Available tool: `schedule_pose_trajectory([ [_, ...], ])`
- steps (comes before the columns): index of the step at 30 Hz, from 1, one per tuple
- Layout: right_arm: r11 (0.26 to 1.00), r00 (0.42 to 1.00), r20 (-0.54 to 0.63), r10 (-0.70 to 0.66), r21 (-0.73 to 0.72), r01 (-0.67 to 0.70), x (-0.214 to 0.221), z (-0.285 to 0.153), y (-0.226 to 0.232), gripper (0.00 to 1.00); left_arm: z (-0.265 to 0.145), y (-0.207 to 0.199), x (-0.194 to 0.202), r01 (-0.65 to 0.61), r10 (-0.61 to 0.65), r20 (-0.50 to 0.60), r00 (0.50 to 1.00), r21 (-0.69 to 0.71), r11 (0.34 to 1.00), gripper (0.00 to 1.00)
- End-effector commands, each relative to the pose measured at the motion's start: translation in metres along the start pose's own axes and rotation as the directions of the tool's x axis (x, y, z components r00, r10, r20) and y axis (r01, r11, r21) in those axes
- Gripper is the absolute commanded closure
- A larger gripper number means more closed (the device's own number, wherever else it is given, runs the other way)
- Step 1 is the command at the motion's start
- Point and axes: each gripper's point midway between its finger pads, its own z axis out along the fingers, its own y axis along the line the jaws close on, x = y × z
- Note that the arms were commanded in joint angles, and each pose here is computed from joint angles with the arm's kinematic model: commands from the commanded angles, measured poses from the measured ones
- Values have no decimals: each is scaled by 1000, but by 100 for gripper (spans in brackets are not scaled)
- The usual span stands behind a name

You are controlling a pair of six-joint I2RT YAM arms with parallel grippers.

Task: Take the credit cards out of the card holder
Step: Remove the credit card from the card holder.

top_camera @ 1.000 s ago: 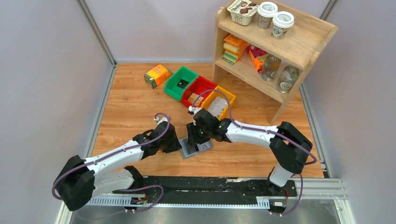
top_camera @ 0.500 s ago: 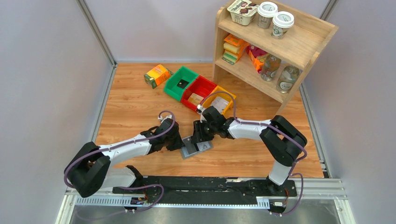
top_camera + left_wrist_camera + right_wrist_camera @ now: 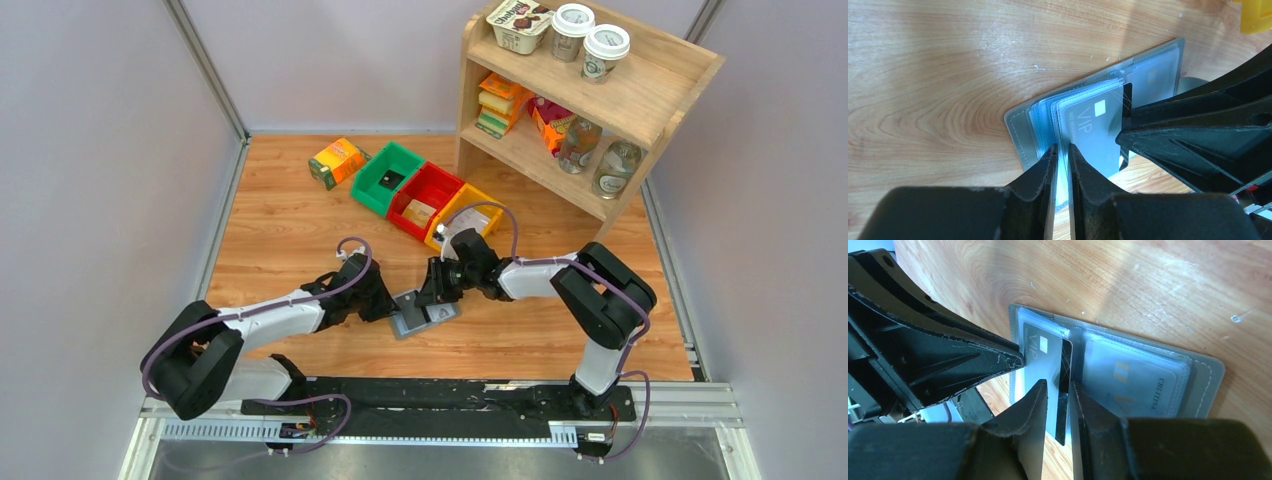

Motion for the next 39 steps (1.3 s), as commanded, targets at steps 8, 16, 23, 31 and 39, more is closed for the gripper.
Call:
schedule_pose_trajectory([
  [8,989,999,38,-6,-149,12,-7,-5,17,85,8,26,17,32,-36,-57,998,-71,997,90],
  [16,983,999,48,-14,-184,23,-8,-12,20,92,10,29,20,50,-54,-69,996,-71,996,100],
  [23,982,998,58,-18,-185,29,-10,-17,17,93,11,31,21,59,-64,-75,995,-70,996,100],
  [31,983,998,64,-5,-182,16,-10,-21,11,100,10,33,21,62,-67,-73,995,-69,996,100],
  [39,988,997,71,8,-153,3,-13,-26,2,100,8,32,18,58,-62,-61,996,-66,996,100],
])
